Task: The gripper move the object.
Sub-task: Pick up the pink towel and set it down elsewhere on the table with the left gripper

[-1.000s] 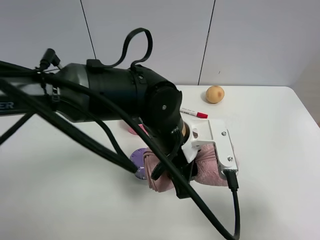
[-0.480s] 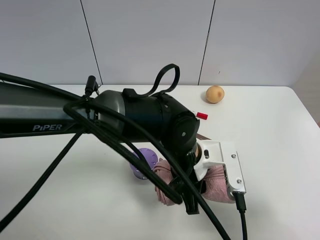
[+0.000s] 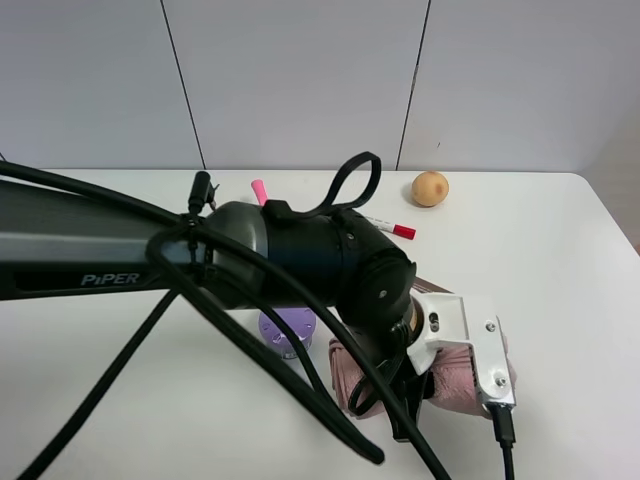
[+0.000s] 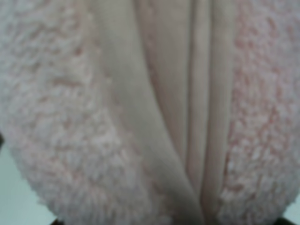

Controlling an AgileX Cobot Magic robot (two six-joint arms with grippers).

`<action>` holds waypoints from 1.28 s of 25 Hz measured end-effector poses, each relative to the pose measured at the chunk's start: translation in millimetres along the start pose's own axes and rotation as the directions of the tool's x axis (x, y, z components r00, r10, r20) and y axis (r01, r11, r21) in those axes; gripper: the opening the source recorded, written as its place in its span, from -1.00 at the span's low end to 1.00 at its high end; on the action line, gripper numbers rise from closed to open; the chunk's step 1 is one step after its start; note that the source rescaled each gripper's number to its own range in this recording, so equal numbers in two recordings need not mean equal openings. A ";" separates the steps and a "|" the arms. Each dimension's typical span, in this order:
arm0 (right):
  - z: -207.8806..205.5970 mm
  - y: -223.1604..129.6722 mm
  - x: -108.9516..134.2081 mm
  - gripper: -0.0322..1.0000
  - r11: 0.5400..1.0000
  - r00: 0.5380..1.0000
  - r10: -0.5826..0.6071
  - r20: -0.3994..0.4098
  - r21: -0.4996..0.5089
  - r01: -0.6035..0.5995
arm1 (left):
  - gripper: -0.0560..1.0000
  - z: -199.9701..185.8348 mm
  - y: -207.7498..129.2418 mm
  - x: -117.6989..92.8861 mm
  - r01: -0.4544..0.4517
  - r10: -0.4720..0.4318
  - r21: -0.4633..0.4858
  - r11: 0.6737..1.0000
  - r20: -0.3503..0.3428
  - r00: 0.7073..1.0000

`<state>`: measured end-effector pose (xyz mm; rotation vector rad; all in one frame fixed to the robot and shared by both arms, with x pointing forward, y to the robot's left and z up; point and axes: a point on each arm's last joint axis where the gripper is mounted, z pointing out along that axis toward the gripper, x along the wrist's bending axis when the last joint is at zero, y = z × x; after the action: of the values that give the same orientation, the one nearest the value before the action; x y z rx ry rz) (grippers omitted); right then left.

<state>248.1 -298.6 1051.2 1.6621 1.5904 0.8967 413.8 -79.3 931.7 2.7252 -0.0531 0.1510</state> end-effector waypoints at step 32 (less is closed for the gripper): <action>0.0 0.0 0.0 1.00 1.000 1.000 0.000 0.000 0.000 0.000 | -0.87 38.1 2.5 6.2 -0.058 0.057 0.057 0.997 0.010 0.998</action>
<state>248.1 -298.6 1051.2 1.6621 1.5904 0.8967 423.5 -97.0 898.8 2.7833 -0.1313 0.1604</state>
